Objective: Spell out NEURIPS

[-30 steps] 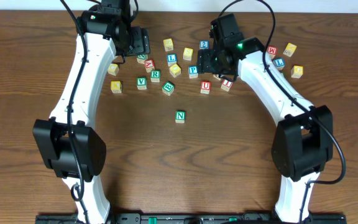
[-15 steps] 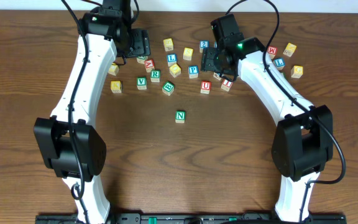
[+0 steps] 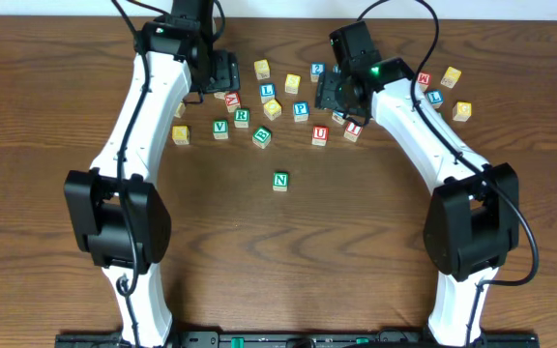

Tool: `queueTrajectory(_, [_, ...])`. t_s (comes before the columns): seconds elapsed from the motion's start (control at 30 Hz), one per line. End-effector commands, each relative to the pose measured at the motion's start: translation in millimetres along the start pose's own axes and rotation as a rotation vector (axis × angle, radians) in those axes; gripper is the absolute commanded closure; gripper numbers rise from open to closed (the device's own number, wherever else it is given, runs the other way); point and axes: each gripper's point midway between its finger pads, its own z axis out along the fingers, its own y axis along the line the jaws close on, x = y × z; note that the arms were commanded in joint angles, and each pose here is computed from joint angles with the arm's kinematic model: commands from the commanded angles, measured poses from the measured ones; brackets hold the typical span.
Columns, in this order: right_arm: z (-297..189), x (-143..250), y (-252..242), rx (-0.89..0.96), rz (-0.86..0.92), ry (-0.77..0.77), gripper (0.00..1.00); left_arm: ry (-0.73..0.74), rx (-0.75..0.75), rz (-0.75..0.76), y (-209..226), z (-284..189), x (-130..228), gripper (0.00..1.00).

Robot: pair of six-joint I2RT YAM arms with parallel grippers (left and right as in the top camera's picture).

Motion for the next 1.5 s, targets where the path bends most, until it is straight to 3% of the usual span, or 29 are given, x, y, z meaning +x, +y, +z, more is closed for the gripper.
queueTrajectory(0.0, [-2.8, -14.8, -14.7, 0.030, 0.058, -0.032, 0.31, 0.028, -0.022, -0.011, 4.9, 12.2, 6.1, 0.17])
queueTrajectory(0.27, [-2.9, -14.9, -48.9, 0.087, 0.119, 0.010, 0.31, 0.034, -0.024, -0.011, 5.3, 13.9, 7.3, 0.17])
queueTrajectory(0.6, [-10.5, -7.1, -131.8, 0.210, 0.219, 0.128, 0.29, 0.034, -0.024, -0.010, 5.3, 13.9, 7.2, 0.17])
queueTrajectory(0.73, [-10.6, -8.4, -159.1, 0.236, 0.263, 0.146, 0.34, 0.023, -0.062, -0.007, 12.3, 13.7, 5.2, 0.17])
queueTrajectory(1.1, [42.0, -7.6, -168.9, 0.156, 0.121, 0.195, 0.40, 0.019, -0.095, -0.008, 18.9, 13.2, 4.6, 0.17])
queueTrajectory(1.3, [57.6, -9.0, -177.7, 0.158, 0.117, 0.191, 0.50, 0.021, -0.096, -0.009, 19.1, 13.2, 5.3, 0.17])
queueTrajectory(1.47, [68.5, -7.0, -179.4, 0.157, 0.094, 0.196, 0.53, 0.022, -0.096, -0.008, 18.9, 13.2, 5.4, 0.17])
